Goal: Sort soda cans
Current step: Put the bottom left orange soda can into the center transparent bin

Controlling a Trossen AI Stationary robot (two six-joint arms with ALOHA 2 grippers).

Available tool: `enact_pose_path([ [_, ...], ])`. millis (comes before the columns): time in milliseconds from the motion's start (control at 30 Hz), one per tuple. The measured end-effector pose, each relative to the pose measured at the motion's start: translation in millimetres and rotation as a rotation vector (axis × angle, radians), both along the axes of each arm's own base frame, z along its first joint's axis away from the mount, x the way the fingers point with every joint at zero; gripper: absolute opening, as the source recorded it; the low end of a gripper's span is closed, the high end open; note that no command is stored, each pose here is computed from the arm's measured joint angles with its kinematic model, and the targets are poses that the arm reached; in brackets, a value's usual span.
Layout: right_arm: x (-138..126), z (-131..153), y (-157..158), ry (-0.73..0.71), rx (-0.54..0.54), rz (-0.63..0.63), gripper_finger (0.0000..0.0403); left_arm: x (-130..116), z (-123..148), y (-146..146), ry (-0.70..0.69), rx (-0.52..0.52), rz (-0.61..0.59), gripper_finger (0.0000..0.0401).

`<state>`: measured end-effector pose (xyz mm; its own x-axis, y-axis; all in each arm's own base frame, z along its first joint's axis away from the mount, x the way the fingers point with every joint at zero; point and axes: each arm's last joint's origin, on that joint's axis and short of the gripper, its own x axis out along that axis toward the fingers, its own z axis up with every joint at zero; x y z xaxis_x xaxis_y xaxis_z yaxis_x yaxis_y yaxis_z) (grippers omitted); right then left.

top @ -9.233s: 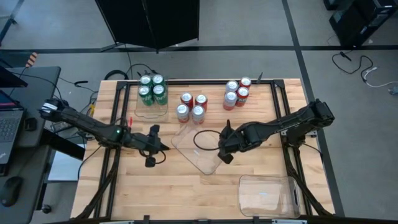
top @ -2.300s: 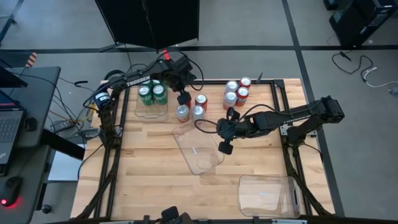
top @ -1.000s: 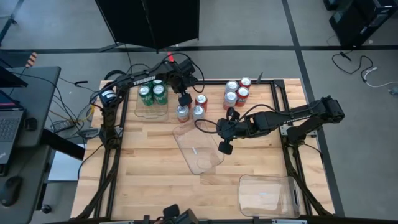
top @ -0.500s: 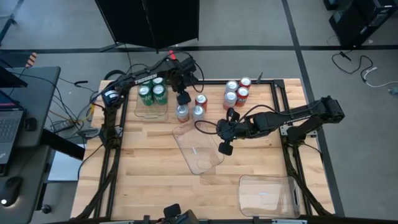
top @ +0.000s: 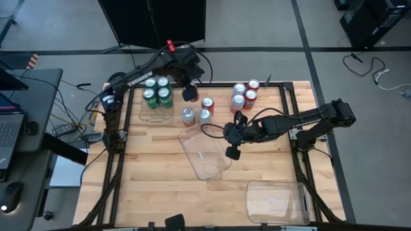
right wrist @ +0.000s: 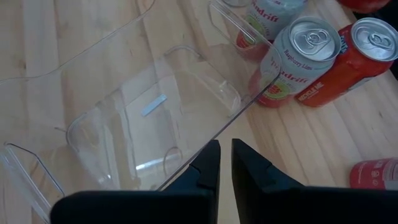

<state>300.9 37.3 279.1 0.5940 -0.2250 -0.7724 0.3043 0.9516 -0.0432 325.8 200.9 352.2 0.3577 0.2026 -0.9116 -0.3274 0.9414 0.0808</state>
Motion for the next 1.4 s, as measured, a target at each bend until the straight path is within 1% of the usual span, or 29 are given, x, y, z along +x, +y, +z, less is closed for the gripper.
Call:
enact_pose_path([
  [433,0.7,0.0,-6.1,0.0,-0.002,-0.018,0.0028,-26.3,50.9,-60.5,-0.077,0.033,-0.106,0.0252],
  [633,0.9,0.0,-8.9,0.002,-0.005,-0.024,0.0028,-29.9,61.1,-94.2,-0.081,0.016,-0.189,0.0252],
  [733,0.6,-0.3,-9.1,0.007,-0.001,-0.022,0.0028,-26.3,58.6,-109.2,-0.078,-0.037,-0.255,0.0252],
  [800,0.4,-0.5,-9.1,0.01,-0.001,-0.022,0.0028,-22.6,54.8,-118.7,-0.074,-0.061,-0.304,0.0252],
  [900,0.3,-0.6,-9.1,0.012,-0.001,-0.022,0.0028,-18.0,41.3,-133.6,-0.022,-0.092,-0.365,0.0252],
  [1033,-0.2,-0.9,-9.2,0.018,-0.002,-0.021,0.0028,-11.3,14.4,-151.0,0.064,-0.113,-0.447,0.0252],
  [1133,-0.5,-1.1,-9.2,0.021,-0.001,-0.021,0.0028,-4.5,-8.0,-160.1,0.089,-0.111,-0.503,0.0252],
  [1267,-0.6,-1.2,-9.2,0.022,0.0,-0.022,0.0028,0.3,-35.6,-165.8,0.122,-0.09,-0.538,0.0252],
  [1400,-0.6,-1.2,-9.2,0.023,0.001,-0.023,0.0028,0.1,-59.3,-165.6,0.155,-0.097,-0.546,0.0252],
])
